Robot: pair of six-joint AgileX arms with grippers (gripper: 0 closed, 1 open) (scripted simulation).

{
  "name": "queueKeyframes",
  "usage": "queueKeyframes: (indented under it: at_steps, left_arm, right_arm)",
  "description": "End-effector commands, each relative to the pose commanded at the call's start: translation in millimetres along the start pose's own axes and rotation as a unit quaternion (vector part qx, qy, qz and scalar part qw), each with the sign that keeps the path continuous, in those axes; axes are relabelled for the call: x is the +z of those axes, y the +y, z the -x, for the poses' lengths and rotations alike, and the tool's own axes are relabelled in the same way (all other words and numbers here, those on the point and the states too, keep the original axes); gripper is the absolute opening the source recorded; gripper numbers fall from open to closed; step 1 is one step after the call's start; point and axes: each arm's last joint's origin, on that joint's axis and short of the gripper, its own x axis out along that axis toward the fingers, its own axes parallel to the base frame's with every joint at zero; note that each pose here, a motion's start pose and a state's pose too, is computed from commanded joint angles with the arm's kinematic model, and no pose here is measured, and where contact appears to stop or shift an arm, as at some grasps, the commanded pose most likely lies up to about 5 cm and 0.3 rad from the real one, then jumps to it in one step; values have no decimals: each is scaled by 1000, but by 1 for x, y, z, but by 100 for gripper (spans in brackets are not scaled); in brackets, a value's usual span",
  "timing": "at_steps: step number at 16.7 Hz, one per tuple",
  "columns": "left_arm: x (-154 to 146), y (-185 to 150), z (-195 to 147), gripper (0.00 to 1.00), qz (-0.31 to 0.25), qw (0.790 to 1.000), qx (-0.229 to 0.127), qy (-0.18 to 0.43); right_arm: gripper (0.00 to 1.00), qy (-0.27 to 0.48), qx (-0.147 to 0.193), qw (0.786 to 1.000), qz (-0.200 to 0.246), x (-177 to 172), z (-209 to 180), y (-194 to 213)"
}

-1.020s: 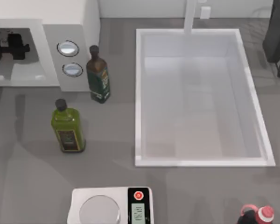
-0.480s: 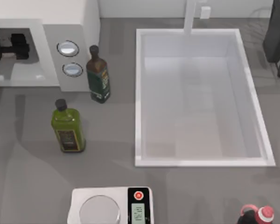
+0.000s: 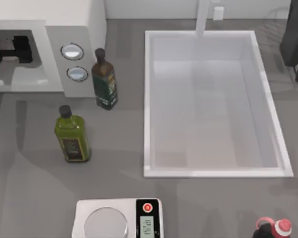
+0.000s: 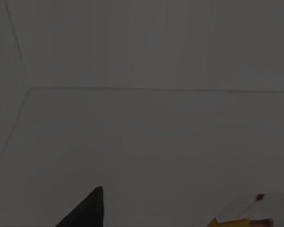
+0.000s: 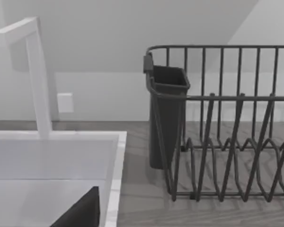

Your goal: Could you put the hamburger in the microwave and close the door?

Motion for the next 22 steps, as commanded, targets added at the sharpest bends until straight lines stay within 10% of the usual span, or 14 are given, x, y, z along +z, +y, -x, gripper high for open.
queueKeyframes:
  at_steps: [15, 22]
  left_arm:
    - [-66, 5, 175, 100, 2, 1000, -1, 6]
    - [-70, 3, 186, 100, 0, 1000, -2, 3]
  right_arm:
    - [100, 0, 0, 1000, 0, 0, 0, 0]
    - [100, 0, 0, 1000, 0, 0, 0, 0]
